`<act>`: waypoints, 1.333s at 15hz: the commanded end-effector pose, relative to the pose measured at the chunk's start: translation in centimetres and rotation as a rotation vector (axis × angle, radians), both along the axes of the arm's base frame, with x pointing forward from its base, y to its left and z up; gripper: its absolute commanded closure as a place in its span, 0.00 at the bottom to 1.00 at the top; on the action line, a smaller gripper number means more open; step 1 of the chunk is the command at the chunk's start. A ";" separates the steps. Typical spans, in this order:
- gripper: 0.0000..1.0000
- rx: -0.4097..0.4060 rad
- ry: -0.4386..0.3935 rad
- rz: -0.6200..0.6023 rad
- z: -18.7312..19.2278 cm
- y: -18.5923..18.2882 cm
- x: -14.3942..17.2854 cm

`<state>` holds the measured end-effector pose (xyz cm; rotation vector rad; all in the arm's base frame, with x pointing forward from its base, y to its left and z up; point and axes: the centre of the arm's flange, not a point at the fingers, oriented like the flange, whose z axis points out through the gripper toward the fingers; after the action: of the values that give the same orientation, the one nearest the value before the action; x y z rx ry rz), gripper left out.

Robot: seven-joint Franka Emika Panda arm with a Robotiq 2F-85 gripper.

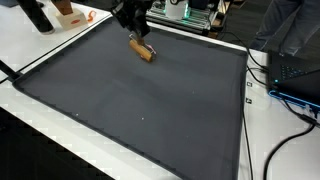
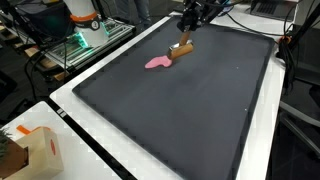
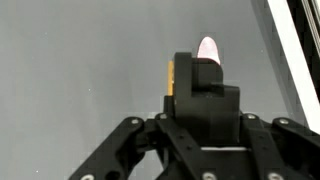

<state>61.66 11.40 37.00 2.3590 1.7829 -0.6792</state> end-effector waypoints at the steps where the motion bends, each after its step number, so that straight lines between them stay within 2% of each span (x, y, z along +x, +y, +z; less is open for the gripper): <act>1: 0.51 -0.004 0.001 0.006 0.0 0.2 -0.2; 3: 0.51 -0.007 0.000 0.005 0.0 -0.1 -0.4; 4: 0.76 -0.007 -0.001 0.003 0.1 -0.3 -0.4; 7: 0.76 -0.106 0.009 0.165 -0.2 2.4 -1.4; 13: 0.76 -0.148 0.056 0.462 -1.9 8.8 -4.8; 20: 0.76 -0.213 0.147 0.791 -4.0 13.6 -8.1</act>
<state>55.47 24.41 33.38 1.5101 2.2493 -0.8443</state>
